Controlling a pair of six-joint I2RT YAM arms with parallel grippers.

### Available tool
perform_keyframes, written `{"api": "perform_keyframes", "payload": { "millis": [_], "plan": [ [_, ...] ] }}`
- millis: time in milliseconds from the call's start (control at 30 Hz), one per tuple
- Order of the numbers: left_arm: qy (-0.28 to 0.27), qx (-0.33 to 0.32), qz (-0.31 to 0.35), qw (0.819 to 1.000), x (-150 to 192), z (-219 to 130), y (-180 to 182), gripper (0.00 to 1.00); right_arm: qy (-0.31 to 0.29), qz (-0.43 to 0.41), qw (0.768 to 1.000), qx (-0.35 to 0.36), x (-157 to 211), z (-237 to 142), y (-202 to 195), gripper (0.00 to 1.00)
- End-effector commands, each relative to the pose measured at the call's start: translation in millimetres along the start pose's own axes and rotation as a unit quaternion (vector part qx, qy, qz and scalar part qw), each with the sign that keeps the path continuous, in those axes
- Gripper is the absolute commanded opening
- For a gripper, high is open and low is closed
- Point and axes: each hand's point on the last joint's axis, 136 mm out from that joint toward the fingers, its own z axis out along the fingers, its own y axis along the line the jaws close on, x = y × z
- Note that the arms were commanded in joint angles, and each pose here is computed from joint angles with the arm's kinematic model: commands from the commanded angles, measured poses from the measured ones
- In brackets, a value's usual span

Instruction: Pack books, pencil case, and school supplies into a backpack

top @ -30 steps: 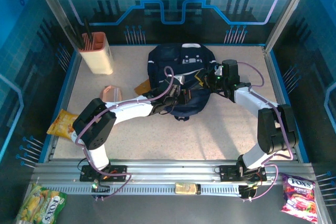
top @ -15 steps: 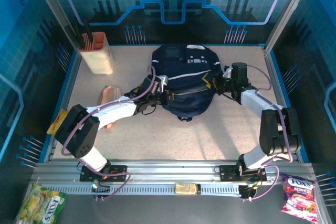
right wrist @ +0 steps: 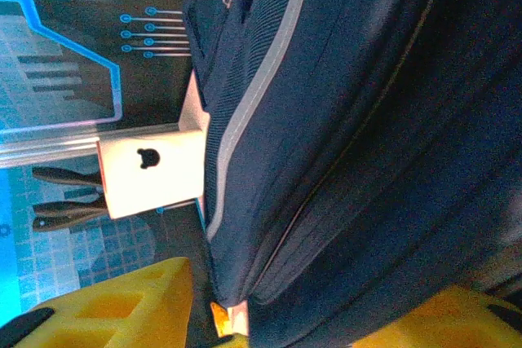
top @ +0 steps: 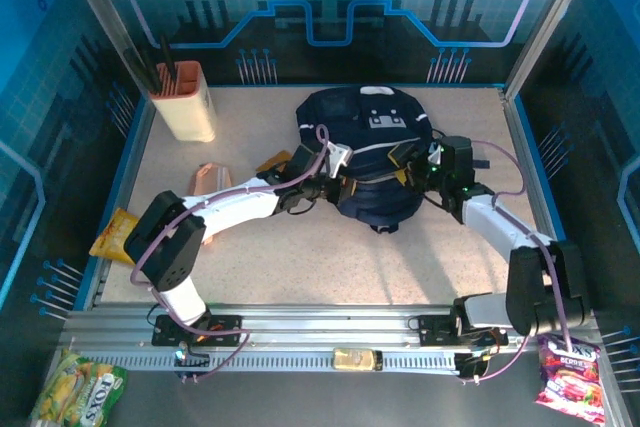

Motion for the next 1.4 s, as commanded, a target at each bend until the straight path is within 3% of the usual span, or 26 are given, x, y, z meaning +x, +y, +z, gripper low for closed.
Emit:
{"api": "perform_keyframes", "payload": {
  "millis": [0, 333, 500, 600, 867, 1033, 1367],
  "plan": [
    [-0.013, 0.051, 0.040, 0.998, -16.7, 3.4, -30.5, 0.00, -0.048, 0.016, 0.999, 0.015, -2.9, -3.3, 0.4, 0.52],
    [0.018, 0.046, 0.047, 0.998, -9.0, 16.7, -31.2, 0.00, -0.049, 0.018, 0.998, 0.031, -1.5, 19.7, 4.4, 0.46],
    [0.019, 0.024, 0.050, 0.998, -4.8, 9.4, -16.6, 0.00, -0.055, 0.003, 0.998, 0.034, -10.1, 21.5, 6.2, 0.24],
    [0.019, 0.009, 0.038, 0.999, -2.2, -0.9, 1.4, 0.00, -0.067, -0.014, 0.997, 0.039, -18.7, 13.0, 8.3, 0.17],
    [0.032, -0.060, 0.044, 0.997, 6.5, -8.8, 63.7, 0.00, -0.093, -0.043, 0.994, 0.033, -31.8, -17.4, 17.2, 0.15],
    [0.009, -0.079, 0.029, 0.996, -17.9, -7.6, 95.6, 0.00, -0.099, -0.055, 0.993, 0.028, -35.1, -30.9, 24.2, 0.15],
    [-0.019, -0.131, -0.018, 0.991, -73.8, 7.3, 153.5, 0.00, -0.071, -0.063, 0.995, 0.018, -16.5, -19.6, 34.6, 0.16]
  ]
}}
